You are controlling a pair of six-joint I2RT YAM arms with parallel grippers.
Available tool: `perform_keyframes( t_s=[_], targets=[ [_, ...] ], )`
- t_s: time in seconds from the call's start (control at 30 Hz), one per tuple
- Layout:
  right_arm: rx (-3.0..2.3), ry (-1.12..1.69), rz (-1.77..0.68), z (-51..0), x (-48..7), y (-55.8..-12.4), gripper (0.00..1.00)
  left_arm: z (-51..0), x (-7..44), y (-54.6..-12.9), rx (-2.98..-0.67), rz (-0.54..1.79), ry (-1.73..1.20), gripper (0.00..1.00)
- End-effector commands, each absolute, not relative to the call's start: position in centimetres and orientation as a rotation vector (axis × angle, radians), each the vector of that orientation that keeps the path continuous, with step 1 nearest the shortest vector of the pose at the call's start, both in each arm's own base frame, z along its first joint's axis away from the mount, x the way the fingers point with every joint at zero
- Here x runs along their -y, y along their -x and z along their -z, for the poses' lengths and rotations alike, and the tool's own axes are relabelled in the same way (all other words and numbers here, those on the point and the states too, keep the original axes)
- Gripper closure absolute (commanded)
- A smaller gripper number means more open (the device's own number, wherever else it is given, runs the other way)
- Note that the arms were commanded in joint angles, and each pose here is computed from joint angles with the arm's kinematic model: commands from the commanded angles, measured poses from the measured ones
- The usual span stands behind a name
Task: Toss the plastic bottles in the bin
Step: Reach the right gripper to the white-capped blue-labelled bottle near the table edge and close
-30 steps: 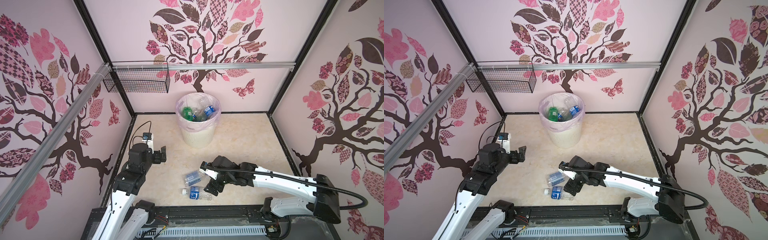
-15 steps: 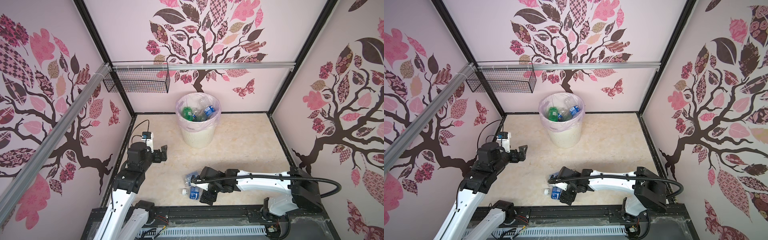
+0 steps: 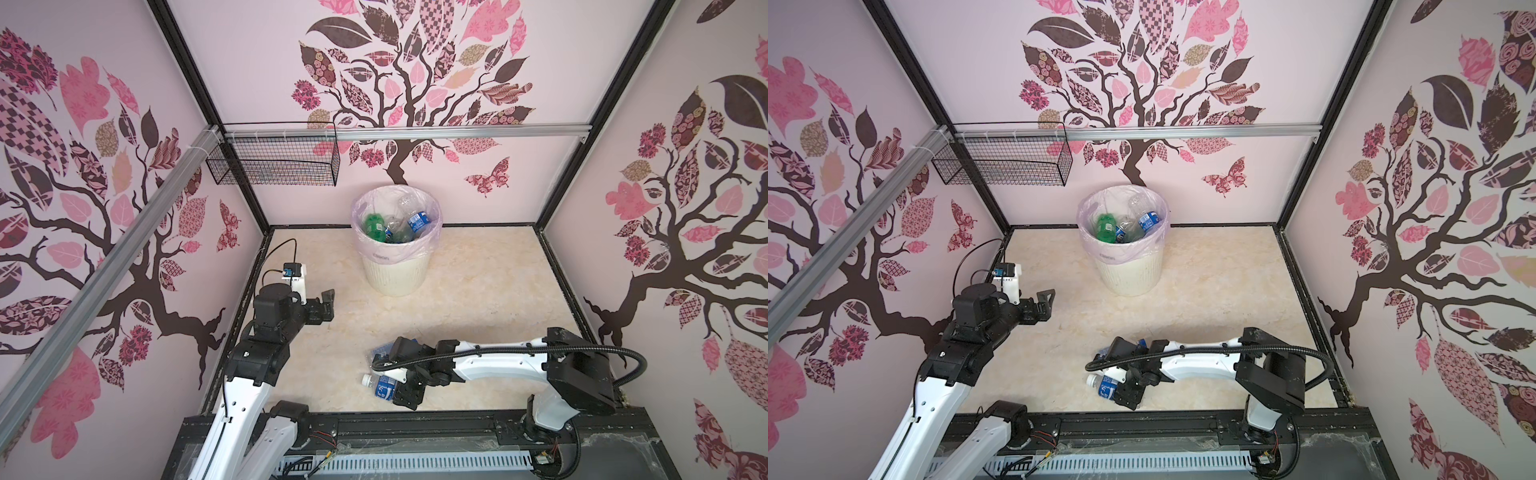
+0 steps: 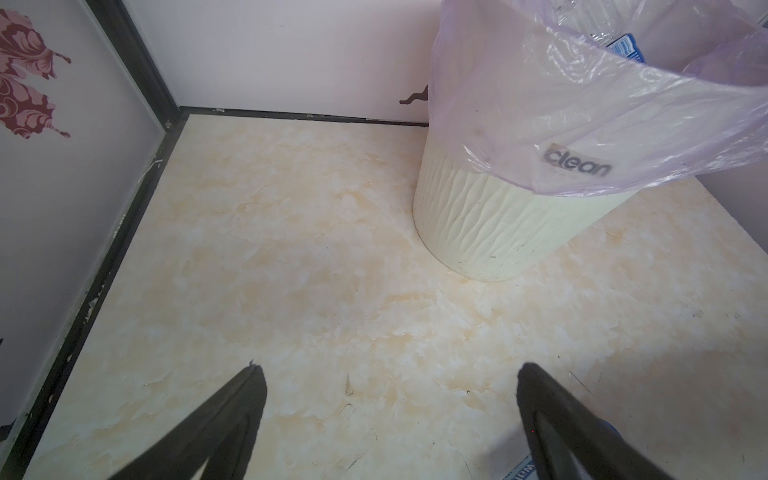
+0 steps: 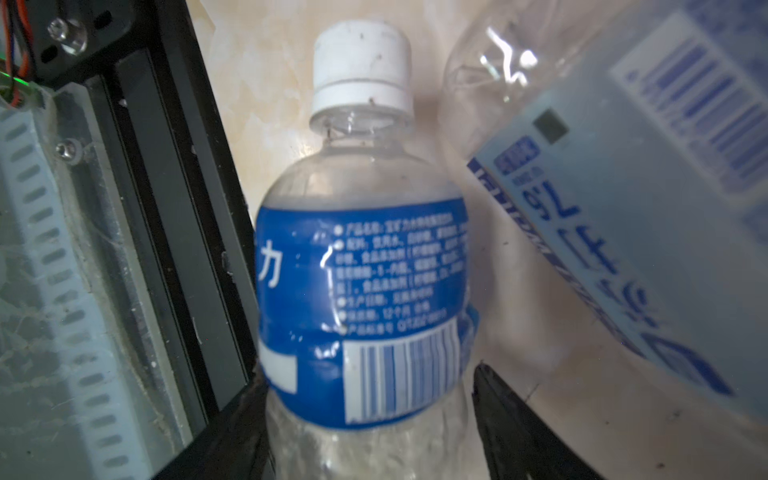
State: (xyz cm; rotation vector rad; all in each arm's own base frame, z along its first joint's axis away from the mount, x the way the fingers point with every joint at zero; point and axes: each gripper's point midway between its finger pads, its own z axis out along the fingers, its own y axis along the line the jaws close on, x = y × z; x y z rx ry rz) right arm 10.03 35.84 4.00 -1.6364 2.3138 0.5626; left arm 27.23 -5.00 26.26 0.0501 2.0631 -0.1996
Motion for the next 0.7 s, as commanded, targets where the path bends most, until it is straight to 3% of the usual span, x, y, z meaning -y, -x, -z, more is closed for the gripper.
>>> perform_keyframes(
  t_s=[0.0, 0.33, 0.67],
  targets=[
    [-2.316, 1.648, -0.509, -3.5, -36.4, -10.5, 0.25, -25.6, 5.1, -27.5, -2.062, 0.216, -0.045, 0.02],
    [-2.323, 1.614, -0.494, -3.4, -36.0, -10.7, 0.35, -25.5, 5.1, -27.5, -2.066, 0.221, -0.041, 0.03],
    [-2.16, 1.478, -0.685, -10.8, -37.1, -10.7, 0.43, -25.6, 4.9, -27.6, -2.062, 0.217, -0.032, 0.03]
  ],
)
